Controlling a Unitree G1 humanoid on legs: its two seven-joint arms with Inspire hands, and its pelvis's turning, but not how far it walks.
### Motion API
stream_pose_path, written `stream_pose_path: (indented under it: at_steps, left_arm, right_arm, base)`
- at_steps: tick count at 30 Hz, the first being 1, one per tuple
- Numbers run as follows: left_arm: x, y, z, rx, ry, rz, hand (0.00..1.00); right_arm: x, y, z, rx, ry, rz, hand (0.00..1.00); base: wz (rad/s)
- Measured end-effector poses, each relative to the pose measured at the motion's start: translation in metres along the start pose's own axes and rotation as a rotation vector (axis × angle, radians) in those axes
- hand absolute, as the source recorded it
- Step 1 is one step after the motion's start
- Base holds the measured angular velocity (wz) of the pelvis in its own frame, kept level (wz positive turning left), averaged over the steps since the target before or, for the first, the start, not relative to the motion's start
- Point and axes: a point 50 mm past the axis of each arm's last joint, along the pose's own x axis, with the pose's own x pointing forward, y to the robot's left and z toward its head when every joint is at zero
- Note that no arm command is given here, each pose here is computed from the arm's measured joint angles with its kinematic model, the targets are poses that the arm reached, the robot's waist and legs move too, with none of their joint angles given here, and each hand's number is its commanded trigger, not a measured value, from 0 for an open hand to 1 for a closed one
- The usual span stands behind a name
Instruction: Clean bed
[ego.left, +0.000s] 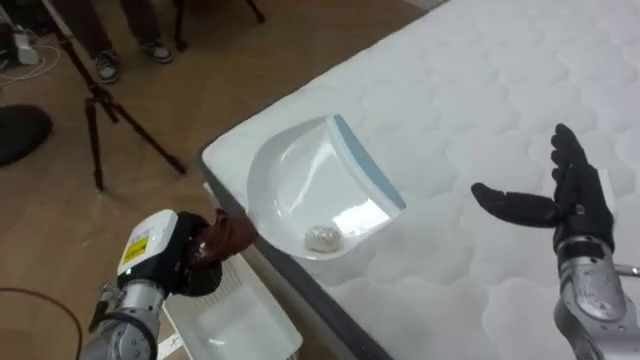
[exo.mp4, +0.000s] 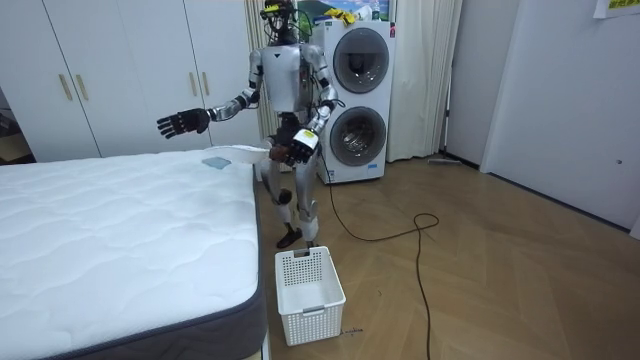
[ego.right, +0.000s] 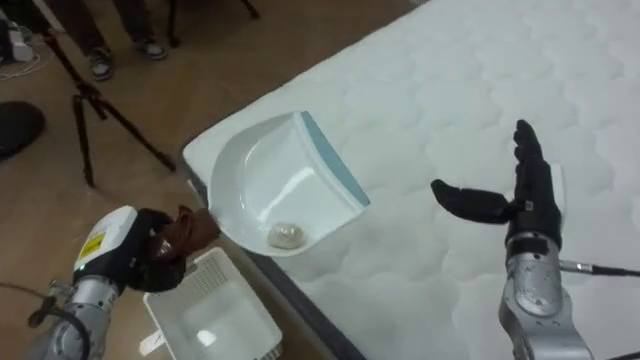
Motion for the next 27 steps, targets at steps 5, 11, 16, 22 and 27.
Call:
stream_pose_path:
  at_steps: [5, 11, 16, 22, 27]
  left_arm:
    - [0.0001, 0.0001, 0.0002, 0.015, -0.003, -0.001, 1.00]
    - [0.0005, -0.0007, 0.0004, 0.018, -0.002, -0.023, 1.00]
    - [0.0001, -0.0009, -0.0009, 0.019, 0.003, -0.039, 1.00]
    - [-0.0006, -0.0002, -0.0025, 0.025, 0.007, -0.036, 1.00]
    - [-0.0002, 0.0032, -0.0031, 0.024, 0.008, -0.023, 1.00]
  right_arm:
    - [-0.0002, 0.0011, -0.0007, -0.001, 0.003, 0.024, 0.00]
    - [-0.0009, 0.0008, -0.0021, 0.028, 0.015, 0.029, 0.00]
    - [-0.0016, 0.0023, -0.0027, 0.021, 0.015, 0.056, 0.00]
    - [-0.0049, 0.0081, -0.0064, 0.014, 0.028, 0.086, 0.00]
    - [-0.0060, 0.0085, -0.0076, 0.015, 0.033, 0.088, 0.00]
  base:
    - [0.55]
    - [0.61]
    - [0.17]
    - [0.17]
    - [0.23]
